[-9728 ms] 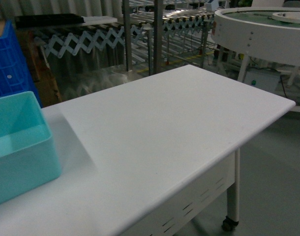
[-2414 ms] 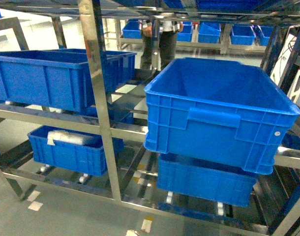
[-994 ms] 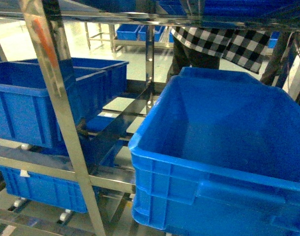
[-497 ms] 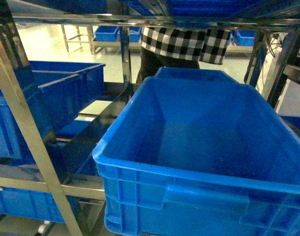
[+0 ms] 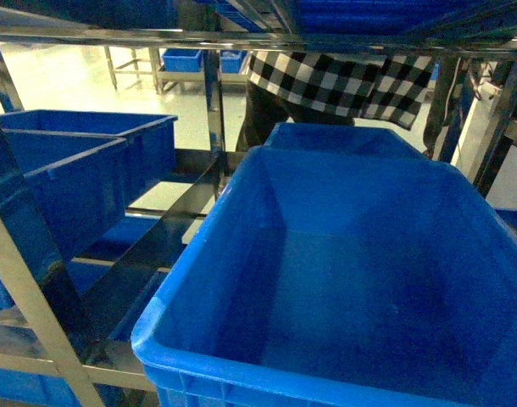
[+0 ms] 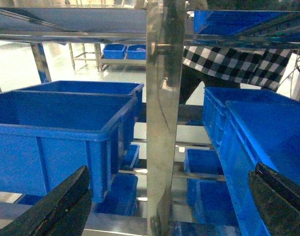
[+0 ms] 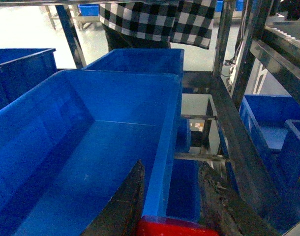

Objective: Pick red block from blue box to shelf

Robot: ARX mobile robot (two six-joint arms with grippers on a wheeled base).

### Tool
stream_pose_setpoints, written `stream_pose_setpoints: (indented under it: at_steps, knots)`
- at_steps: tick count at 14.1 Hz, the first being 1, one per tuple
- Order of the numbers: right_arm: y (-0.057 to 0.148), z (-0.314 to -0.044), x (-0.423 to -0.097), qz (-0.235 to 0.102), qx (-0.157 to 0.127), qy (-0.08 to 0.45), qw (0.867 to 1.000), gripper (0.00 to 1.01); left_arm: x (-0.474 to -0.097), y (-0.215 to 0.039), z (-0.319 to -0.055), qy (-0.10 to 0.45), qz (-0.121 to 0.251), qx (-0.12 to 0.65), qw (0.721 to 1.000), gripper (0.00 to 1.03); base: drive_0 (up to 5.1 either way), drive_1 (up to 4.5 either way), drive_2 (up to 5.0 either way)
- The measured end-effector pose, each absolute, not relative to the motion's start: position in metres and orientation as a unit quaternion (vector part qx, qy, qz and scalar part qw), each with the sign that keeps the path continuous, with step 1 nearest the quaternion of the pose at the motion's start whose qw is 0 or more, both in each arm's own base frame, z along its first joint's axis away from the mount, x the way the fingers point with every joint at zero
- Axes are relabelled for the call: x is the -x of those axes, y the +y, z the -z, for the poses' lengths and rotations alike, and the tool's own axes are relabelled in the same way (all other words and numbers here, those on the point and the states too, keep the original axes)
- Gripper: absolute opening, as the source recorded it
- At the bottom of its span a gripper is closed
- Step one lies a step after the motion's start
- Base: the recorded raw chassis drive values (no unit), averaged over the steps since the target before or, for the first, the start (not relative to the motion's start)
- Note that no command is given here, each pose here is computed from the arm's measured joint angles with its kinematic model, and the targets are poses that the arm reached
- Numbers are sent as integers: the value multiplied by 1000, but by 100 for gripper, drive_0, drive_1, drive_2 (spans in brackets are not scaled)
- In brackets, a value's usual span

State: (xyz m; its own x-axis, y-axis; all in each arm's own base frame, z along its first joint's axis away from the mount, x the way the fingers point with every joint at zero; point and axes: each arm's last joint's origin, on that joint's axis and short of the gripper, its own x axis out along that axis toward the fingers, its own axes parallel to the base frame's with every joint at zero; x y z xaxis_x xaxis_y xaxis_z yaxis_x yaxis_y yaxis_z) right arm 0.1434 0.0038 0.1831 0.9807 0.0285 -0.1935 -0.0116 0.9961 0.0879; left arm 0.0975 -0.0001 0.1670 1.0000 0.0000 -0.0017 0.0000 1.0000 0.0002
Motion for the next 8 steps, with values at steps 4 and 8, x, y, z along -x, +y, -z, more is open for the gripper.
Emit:
stream_pose_setpoints:
  at_steps: [4,8]
  knots:
    - [3,-183,-143,-13,-44,102,994,28,-97,0,-167,0,0,0,1000,98,0,0,0]
    - [18,-174,-152,-77,-77,140,984,28,-97,0,-167,0,0,0,1000,98,0,0,0]
